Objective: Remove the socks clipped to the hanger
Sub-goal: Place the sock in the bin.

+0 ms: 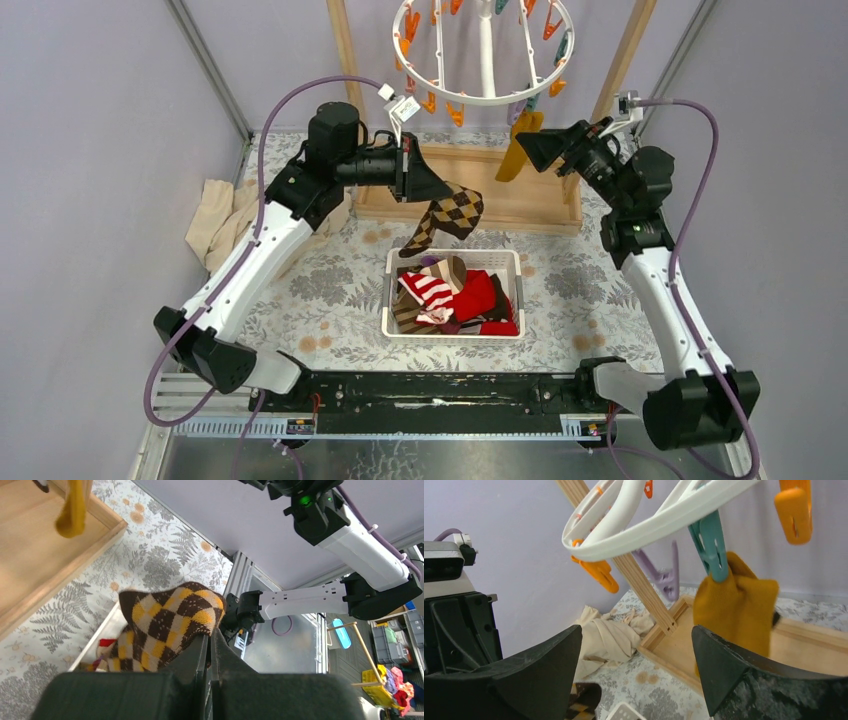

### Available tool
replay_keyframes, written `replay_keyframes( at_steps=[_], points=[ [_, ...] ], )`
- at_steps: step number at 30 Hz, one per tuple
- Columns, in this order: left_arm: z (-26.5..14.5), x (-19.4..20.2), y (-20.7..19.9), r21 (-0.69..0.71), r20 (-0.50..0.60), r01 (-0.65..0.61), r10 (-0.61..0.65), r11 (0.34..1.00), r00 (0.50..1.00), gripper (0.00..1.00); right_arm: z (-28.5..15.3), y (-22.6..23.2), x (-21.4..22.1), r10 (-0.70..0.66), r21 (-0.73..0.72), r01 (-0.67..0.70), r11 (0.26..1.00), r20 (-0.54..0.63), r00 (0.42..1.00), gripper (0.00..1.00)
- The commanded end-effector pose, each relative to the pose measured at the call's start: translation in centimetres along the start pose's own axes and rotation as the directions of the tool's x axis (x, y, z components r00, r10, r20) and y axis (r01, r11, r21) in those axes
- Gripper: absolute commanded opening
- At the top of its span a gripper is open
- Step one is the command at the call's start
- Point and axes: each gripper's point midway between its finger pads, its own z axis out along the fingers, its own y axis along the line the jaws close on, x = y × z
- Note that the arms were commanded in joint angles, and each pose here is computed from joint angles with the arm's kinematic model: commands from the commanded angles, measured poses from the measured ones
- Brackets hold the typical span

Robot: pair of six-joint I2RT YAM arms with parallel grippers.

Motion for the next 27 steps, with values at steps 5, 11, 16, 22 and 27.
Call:
replay_keyframes(
  at_steps=[5, 11, 16, 22, 27],
  points=[
    [-0.9, 3.1, -1.6, 0.015, -0.026, 0.05, -0.05, 0.999, 0.998, 0.05, -4.4, 0.7, 1.0, -0.029, 0.113, 0.036, 0.993, -0.067, 0.997, 0.88],
    [-0.5, 7.0, -1.2, -0.001, -0.053, 0.11, -0.11, 0.994, 0.993, 0.05, -6.7, 1.6, 2.7, -0.006, 0.119, 0.021, 0.993, -0.119, 0.993, 0.88],
    [0.3, 10.9, 0.1, -0.04, -0.085, 0.155, -0.158, 0.987, 0.984, 0.05, -7.6, 1.9, 3.9, 0.016, 0.113, -0.001, 0.994, -0.136, 0.991, 0.88],
    [1.2, 14.9, 3.0, -0.113, -0.087, 0.192, -0.202, 0.975, 0.976, 0.09, -8.3, 2.2, 5.3, 0.056, 0.103, -0.038, 0.994, -0.177, 0.983, 0.88],
    [2.2, 17.5, 5.4, -0.162, -0.092, 0.197, -0.214, 0.967, 0.973, 0.11, -8.7, 2.2, 6.1, 0.07, 0.1, -0.051, 0.994, -0.194, 0.978, 0.88]
  ],
)
